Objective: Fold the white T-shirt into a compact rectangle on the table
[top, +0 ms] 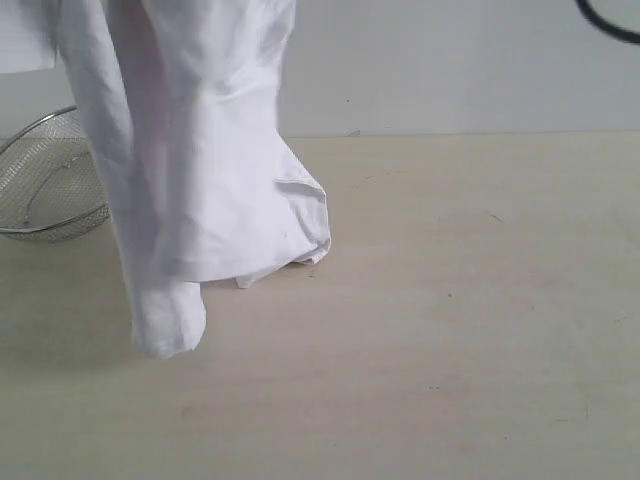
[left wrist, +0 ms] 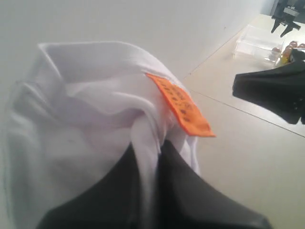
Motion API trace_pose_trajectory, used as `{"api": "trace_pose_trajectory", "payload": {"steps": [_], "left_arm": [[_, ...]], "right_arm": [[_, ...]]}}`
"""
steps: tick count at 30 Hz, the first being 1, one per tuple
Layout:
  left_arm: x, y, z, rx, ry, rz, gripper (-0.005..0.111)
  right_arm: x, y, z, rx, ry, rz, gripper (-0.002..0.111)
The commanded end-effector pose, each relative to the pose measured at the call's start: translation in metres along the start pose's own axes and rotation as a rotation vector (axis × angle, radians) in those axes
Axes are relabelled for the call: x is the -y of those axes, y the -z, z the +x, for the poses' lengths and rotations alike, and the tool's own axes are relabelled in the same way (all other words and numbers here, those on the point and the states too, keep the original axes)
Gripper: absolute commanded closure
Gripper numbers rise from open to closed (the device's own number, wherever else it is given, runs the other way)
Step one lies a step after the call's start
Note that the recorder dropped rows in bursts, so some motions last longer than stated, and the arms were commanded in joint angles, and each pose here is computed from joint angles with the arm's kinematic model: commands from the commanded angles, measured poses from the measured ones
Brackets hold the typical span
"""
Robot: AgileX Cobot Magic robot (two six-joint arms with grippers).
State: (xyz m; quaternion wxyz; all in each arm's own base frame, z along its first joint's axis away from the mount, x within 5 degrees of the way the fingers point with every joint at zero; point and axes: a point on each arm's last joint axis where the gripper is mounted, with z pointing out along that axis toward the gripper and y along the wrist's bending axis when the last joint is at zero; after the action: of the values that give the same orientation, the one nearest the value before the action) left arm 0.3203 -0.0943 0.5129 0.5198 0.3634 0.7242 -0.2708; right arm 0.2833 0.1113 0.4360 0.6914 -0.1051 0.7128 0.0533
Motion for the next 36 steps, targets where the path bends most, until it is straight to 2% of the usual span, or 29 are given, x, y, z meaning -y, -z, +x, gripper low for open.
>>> {"api": "trace_pose_trajectory", "payload": {"steps": [1, 10, 16, 20, 25, 30, 36], "left_arm": [[-0.004, -0.003, 0.003, -0.017, -0.032, -0.023, 0.102], [-0.026, -0.027, 0.023, -0.081, -0.023, -0.025, 0.102], [-0.036, -0.043, 0.033, -0.086, -0.024, 0.006, 0.102], [-0.047, -0.057, 0.044, -0.098, 0.002, 0.018, 0.102], [-0.06, -0.075, 0.061, -0.131, 0.029, 0.039, 0.102], [-0.059, -0.078, 0.065, -0.149, 0.023, 0.068, 0.102], [-0.059, -0.078, 0.065, -0.146, 0.02, 0.065, 0.102]], "right_arm": [[0.0, -0.018, 0.022, -0.09, 0.04, 0.04, 0.108], [0.001, -0.045, 0.053, -0.198, 0.066, 0.077, 0.108], [0.008, -0.047, 0.072, -0.25, -0.016, 0.066, 0.108], [0.014, -0.047, 0.101, -0.316, -0.059, 0.047, 0.108], [0.016, -0.042, 0.134, -0.337, -0.154, -0.06, 0.108], [0.032, -0.045, 0.174, -0.374, -0.246, -0.137, 0.108], [0.05, -0.055, 0.2, -0.266, -0.419, -0.363, 0.108]]}}
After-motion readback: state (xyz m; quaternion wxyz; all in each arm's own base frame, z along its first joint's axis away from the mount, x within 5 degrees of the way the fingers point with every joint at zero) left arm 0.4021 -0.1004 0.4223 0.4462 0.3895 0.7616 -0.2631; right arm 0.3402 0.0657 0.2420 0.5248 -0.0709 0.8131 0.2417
